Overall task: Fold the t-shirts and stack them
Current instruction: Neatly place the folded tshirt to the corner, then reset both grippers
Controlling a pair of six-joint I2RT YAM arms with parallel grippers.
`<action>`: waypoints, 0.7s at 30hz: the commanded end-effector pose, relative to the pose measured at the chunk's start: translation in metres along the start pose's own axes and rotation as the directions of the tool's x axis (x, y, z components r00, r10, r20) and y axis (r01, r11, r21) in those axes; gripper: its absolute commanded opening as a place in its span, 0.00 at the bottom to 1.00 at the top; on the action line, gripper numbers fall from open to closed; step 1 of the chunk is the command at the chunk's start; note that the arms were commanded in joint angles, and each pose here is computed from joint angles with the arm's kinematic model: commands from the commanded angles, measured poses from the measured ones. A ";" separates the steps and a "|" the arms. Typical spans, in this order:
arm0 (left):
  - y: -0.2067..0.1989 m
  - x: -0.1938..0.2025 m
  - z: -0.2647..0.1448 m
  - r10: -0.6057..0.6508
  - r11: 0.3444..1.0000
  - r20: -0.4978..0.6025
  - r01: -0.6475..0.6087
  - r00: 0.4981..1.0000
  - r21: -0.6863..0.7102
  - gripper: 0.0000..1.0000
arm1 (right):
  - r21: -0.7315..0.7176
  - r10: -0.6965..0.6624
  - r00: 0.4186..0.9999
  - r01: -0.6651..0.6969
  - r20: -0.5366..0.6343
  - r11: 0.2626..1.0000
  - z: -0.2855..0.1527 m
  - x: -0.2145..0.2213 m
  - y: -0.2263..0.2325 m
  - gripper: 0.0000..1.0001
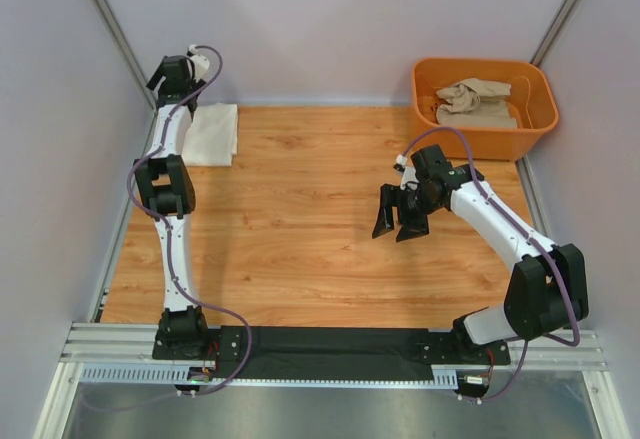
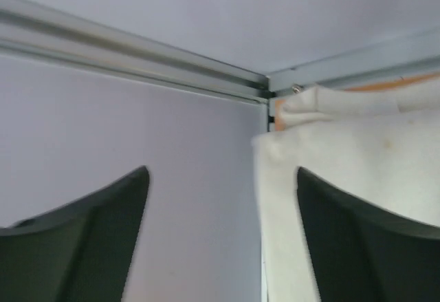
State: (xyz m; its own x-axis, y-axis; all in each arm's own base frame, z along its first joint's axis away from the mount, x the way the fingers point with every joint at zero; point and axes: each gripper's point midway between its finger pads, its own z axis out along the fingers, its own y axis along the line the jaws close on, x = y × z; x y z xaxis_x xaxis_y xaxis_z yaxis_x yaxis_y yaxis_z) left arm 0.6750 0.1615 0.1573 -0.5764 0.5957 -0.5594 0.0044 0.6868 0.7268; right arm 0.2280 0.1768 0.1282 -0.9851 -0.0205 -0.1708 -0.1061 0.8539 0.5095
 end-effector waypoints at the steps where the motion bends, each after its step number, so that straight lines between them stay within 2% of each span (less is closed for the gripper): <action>1: 0.079 -0.046 -0.024 -0.100 0.953 0.130 0.133 0.986 -0.272 0.99 | 0.001 -0.027 0.999 0.027 0.038 1.000 -0.009 -0.009 0.003 0.71; 2: 0.090 -0.051 -0.035 -0.134 0.943 0.137 0.169 0.981 -0.286 1.00 | -0.002 -0.021 0.999 0.021 0.038 1.000 -0.010 -0.008 0.004 0.71; 4: 0.079 -0.061 -0.044 -0.194 0.950 0.158 0.226 0.968 -0.215 1.00 | -0.028 -0.010 0.999 0.011 0.044 1.000 -0.014 -0.008 0.011 0.71; 5: 0.088 -0.072 -0.061 -0.212 0.945 0.179 0.248 0.961 -0.215 1.00 | -0.034 -0.009 0.999 0.011 0.052 0.999 -0.016 -0.008 0.013 0.71; 6: 0.070 -0.067 -0.063 -0.208 0.956 0.149 0.233 0.967 -0.179 1.00 | -0.038 0.004 0.998 -0.002 0.055 0.999 -0.017 -0.008 0.014 0.71; 7: 0.062 -0.071 -0.073 -0.258 0.949 0.151 0.279 0.954 -0.146 1.00 | -0.037 0.006 0.998 -0.003 0.063 0.999 -0.020 -0.007 0.015 0.71; 8: 0.051 -0.089 -0.103 -0.289 0.951 0.157 0.301 0.944 -0.062 1.00 | -0.036 0.014 0.998 -0.012 0.069 0.999 -0.020 -0.006 0.014 0.71; 9: 0.023 -0.082 -0.113 -0.311 0.950 0.112 0.311 0.944 0.017 1.00 | -0.042 0.028 0.997 -0.025 0.078 0.999 -0.021 -0.006 0.016 0.71; 10: -0.001 -0.087 -0.133 -0.397 0.917 0.092 0.390 0.913 0.083 1.00 | -0.074 0.056 0.994 -0.049 0.094 0.996 -0.022 -0.005 0.021 0.71; 11: 0.005 -0.108 -0.178 -0.464 0.883 0.144 0.443 0.874 0.156 1.00 | -0.095 0.079 0.991 -0.069 0.106 0.993 -0.024 -0.005 0.024 0.71; 12: -0.065 -0.093 -0.202 -0.453 0.861 0.062 0.418 0.889 0.290 1.00 | -0.115 0.097 0.988 -0.084 0.120 0.990 -0.025 -0.004 0.028 0.72; 13: -0.088 -0.097 -0.231 -0.525 0.800 0.038 0.478 0.850 0.361 1.00 | -0.140 0.150 0.981 -0.132 0.126 0.981 -0.021 -0.002 0.028 0.71; 14: -0.085 -0.117 -0.285 -0.586 0.742 0.098 0.484 0.805 0.464 1.00 | -0.169 0.157 0.974 -0.129 0.163 0.977 -0.028 -0.001 0.033 0.72; 15: -0.152 -0.099 -0.324 -0.585 0.660 -0.011 0.484 0.811 0.575 1.00 | -0.177 0.179 0.968 -0.148 0.174 0.973 -0.027 0.001 0.032 0.72; 16: -0.168 -0.096 -0.356 -0.596 0.600 -0.038 0.475 0.802 0.644 1.00 | -0.196 0.235 0.956 -0.199 0.178 0.960 -0.022 0.006 0.029 0.72; 17: -0.166 -0.100 -0.409 -0.634 0.517 -0.033 0.455 0.773 0.725 1.00 | -0.222 0.249 0.948 -0.204 0.200 0.953 -0.025 0.010 0.031 0.72; 18: -0.199 -0.066 -0.431 -0.607 0.452 -0.127 0.473 0.784 0.756 1.00 | -0.246 0.274 0.939 -0.221 0.210 0.944 -0.026 0.013 0.031 0.73; 19: -0.218 -0.061 -0.470 -0.619 0.319 -0.211 0.487 0.757 0.813 1.00 | -0.285 0.281 0.930 -0.210 0.237 0.935 -0.027 0.010 0.035 0.73; 20: -0.204 -0.061 -0.514 -0.661 0.209 -0.201 0.434 0.723 0.876 1.00 | -0.290 0.351 0.915 -0.287 0.199 0.913 -0.014 0.023 0.026 0.73; 21: -0.225 -0.026 -0.524 -0.625 0.163 -0.270 0.461 0.733 0.872 1.00 | -0.324 0.360 0.905 -0.278 0.229 0.904 -0.020 0.025 0.029 0.73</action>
State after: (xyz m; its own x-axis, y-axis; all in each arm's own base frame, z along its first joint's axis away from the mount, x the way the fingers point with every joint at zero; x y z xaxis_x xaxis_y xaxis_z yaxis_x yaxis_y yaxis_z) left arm 0.3277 -0.2212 0.2409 -0.4370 0.1096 -0.8927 0.5093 0.8483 -0.1452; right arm 0.1930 0.1819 0.1447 -0.9406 0.2746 -0.1999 0.0657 0.7245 0.6861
